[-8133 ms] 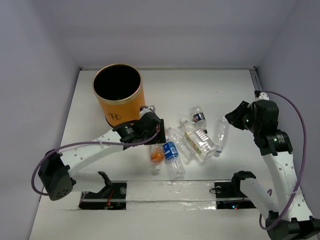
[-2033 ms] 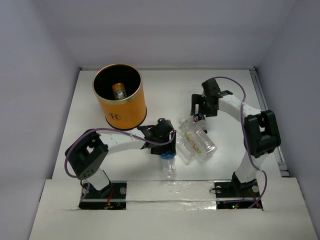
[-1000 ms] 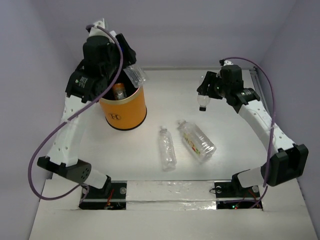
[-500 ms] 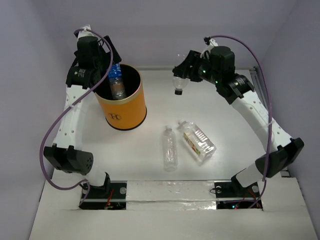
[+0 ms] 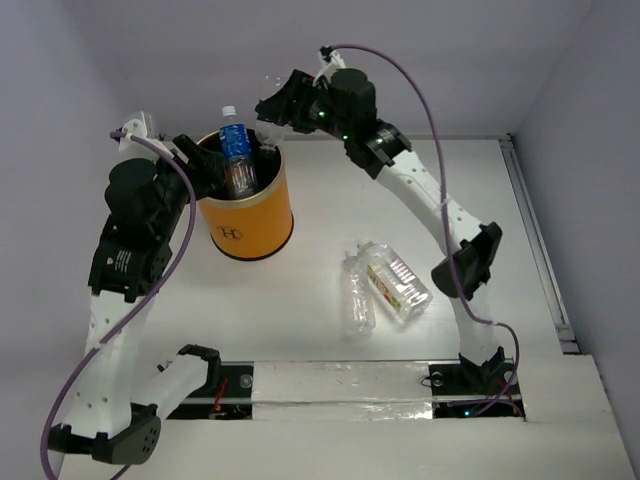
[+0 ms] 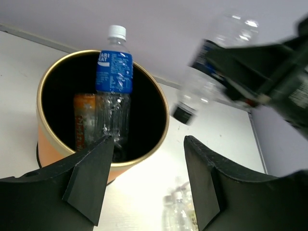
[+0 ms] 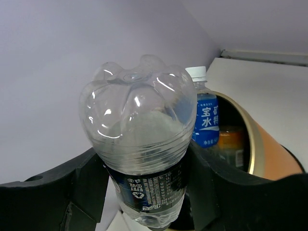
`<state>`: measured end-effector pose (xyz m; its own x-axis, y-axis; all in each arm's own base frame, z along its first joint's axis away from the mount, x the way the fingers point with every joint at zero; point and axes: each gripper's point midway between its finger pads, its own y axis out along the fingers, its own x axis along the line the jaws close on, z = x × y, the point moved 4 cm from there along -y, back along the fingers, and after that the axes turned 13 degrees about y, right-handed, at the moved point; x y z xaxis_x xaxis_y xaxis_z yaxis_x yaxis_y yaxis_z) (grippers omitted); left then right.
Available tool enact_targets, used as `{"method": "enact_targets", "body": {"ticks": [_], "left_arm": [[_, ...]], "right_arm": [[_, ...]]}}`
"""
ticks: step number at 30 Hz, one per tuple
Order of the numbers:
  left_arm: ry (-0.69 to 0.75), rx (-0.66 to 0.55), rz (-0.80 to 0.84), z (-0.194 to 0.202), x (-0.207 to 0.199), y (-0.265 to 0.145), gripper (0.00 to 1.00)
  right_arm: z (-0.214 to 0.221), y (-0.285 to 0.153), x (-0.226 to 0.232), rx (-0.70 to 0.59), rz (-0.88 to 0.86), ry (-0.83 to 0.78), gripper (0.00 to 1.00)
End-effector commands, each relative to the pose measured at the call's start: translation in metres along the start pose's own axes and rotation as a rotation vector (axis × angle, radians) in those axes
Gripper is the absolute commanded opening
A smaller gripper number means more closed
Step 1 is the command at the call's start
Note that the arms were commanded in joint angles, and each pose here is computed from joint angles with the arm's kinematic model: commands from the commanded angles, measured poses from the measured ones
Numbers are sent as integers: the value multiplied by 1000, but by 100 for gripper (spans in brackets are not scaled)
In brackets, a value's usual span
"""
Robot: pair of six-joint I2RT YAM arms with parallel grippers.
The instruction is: Put the plastic bottles in the bin
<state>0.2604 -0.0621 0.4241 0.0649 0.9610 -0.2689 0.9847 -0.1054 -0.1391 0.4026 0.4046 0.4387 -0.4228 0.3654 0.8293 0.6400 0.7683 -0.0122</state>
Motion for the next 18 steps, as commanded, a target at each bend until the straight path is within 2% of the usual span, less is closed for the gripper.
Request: {"method": "enact_targets", "body": {"ticks": [1,6,9,11,13,18], "left_arm": [[5,8,-6,8,-1,-8,57],[19,8,51,2,-15,-11,57],[33,17,78,3,-22,-9,59],[34,20,96,3,-26,-9,61],[34,27,115,3,-30,-8,62],[25,85,204,16,-47,-17,63]], "right_arm": [[-9,13,39,-96,-128,-4,62],[21,47,8,-110,-51,-118,69],[34,51,-9,-88,18,-141,87],[37,49,-14,-80,28,-146,92],[22,38,0,-131,23,-166,98],[-1,11,31,-177,-11,-225,99]]}}
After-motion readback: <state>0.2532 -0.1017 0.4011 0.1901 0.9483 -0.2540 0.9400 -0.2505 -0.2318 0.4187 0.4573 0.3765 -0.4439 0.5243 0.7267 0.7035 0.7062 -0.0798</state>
